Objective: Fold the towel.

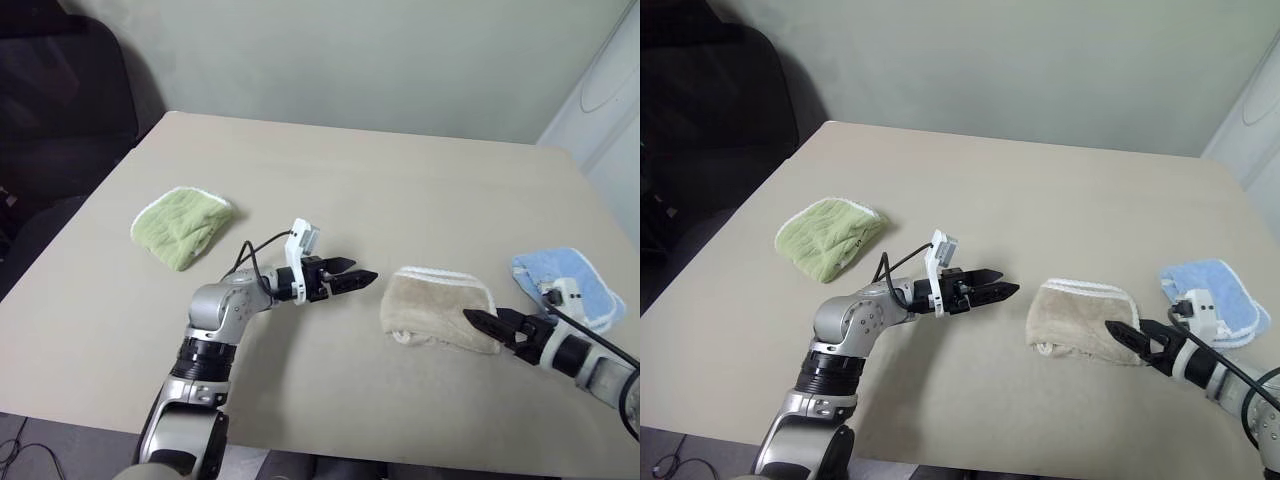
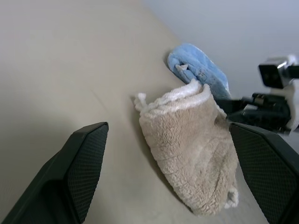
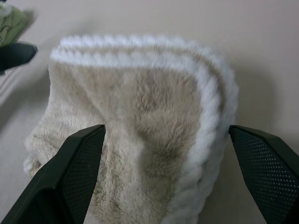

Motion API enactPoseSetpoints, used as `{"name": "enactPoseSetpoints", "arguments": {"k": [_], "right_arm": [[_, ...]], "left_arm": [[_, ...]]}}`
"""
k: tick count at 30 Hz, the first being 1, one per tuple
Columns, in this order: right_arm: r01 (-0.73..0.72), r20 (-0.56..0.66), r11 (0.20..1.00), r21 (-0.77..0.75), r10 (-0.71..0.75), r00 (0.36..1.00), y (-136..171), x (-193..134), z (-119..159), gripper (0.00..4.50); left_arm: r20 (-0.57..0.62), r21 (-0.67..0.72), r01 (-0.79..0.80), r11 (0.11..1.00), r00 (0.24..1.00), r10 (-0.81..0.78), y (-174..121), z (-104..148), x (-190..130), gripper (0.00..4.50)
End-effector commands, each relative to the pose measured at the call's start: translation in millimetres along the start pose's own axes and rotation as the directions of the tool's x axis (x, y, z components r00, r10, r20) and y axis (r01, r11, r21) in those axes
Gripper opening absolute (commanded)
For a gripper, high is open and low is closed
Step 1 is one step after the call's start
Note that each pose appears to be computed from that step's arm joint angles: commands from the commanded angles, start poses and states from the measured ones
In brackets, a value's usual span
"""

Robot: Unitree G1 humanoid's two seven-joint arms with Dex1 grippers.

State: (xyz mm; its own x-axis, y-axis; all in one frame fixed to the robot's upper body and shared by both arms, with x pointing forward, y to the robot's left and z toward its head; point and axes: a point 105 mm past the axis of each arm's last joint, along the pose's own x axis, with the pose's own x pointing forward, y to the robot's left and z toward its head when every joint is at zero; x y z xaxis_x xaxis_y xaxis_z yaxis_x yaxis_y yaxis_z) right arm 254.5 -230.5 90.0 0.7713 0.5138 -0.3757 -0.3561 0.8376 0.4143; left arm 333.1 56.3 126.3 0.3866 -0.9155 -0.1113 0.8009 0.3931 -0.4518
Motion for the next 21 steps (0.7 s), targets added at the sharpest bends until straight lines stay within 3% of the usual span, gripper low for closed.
{"name": "enactPoseSetpoints", "arguments": {"k": [1,5,12,15,21], "right_arm": [[-0.047,-0.017,0.999,-0.015,0.047,0.999,7,11,-3,4.47],[-0.111,-0.039,0.994,-0.022,0.11,0.993,22,23,-8,4.47],[-0.1,-0.039,0.995,-0.009,0.1,0.994,20,25,-13,4.47],[-0.103,-0.019,0.995,-0.001,0.103,0.994,21,24,-10,3.94],[-0.115,0.019,0.993,-0.001,0.115,0.993,25,18,-4,1.94]], "left_arm": [[0.046,0.042,0.021,0.999,0.999,-0.023,-9,9,0,4.5],[0.051,0.043,0.013,0.999,0.999,-0.016,-10,9,-1,4.5],[0.055,0.043,-0.003,0.999,0.999,0.0,-11,7,-3,4.5],[0.054,0.043,-0.004,0.999,0.999,0.002,-12,6,-4,4.5],[0.057,0.04,-0.012,0.999,0.998,0.009,-9,7,-5,4.5]]}}
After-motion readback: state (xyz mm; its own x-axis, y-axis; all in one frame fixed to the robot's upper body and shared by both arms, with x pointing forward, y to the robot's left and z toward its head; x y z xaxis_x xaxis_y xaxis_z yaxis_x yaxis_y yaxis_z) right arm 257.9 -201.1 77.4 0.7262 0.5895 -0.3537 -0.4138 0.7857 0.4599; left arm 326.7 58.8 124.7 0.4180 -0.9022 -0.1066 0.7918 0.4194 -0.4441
